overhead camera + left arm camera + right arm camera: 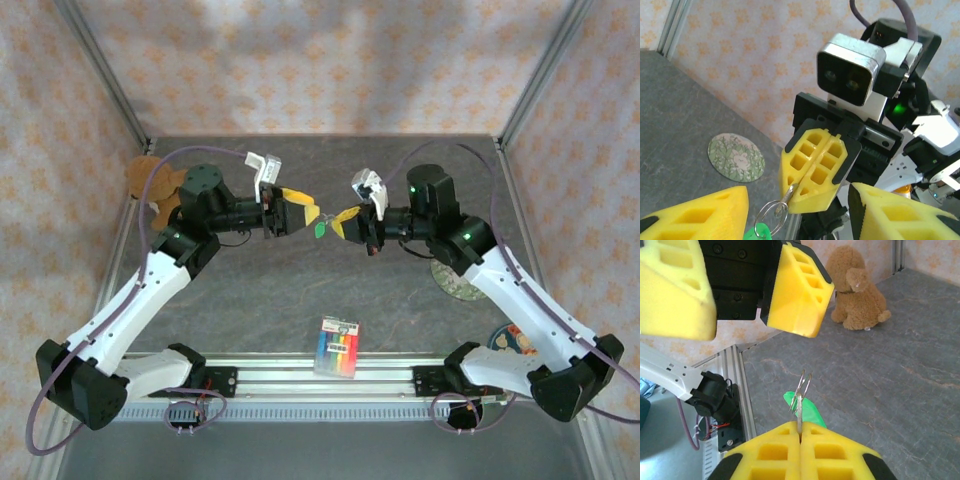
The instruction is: Remove the keys from the keyring
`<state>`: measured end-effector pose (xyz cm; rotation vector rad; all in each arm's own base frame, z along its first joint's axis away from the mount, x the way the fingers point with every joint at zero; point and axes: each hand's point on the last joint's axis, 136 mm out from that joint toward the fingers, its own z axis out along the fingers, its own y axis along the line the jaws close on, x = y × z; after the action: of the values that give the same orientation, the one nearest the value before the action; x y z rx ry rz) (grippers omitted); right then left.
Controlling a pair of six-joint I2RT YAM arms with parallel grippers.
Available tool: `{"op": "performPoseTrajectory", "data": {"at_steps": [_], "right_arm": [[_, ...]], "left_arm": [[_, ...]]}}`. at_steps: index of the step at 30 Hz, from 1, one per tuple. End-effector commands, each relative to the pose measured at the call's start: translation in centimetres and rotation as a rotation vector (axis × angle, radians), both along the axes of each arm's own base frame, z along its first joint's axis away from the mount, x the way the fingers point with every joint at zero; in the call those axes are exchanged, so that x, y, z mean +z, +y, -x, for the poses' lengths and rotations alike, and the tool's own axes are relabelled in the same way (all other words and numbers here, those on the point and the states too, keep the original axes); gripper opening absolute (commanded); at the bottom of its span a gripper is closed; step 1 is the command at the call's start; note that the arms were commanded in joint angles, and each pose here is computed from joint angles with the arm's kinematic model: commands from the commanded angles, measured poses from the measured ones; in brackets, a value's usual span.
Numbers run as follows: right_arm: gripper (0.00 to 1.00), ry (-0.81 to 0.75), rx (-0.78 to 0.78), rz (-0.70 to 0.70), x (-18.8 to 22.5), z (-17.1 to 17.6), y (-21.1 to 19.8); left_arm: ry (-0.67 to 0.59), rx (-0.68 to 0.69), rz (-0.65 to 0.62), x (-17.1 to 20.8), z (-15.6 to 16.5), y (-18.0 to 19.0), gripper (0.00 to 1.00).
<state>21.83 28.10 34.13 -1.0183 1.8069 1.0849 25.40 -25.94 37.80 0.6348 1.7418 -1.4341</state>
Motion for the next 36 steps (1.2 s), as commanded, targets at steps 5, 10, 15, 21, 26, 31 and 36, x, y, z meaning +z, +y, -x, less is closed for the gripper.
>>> {"op": "performPoseTrajectory", "data": {"at_steps": [5,10,15,21,26,31,36], "right_arm": [[0.0,0.014,0.088,-0.01,1.1,1.3,0.5],[0.0,0.016,0.109,-0.019,1.4,1.6,0.6],[0.0,0.033,0.112,-0.012,0.9,1.3,0.9],[0.0,0.037,0.115,-0.01,0.8,1.3,1.0],[0.0,0.036,0.111,-0.009,0.7,1.2,0.9],[0.0,0.032,0.108,-0.013,0.9,1.2,0.8],[0.0,0.028,0.092,-0.017,1.0,1.0,0.6]], "left_arm": [[0.008,-0.087,-0.062,-0.8,1.1,-0.5,0.56],[0.019,-0.109,-0.091,-1.5,1.6,-0.9,0.58],[0.018,-0.124,-0.096,-1.7,1.9,-1.1,0.54],[0.024,-0.137,-0.097,-1.7,2.0,-1.2,0.43],[0.023,-0.138,-0.098,-1.8,2.1,-1.2,0.28],[0.024,-0.133,-0.103,-2.0,2.2,-1.1,0.24],[0.017,-0.126,-0.107,-1.9,2.2,-1.0,0.1]]}}
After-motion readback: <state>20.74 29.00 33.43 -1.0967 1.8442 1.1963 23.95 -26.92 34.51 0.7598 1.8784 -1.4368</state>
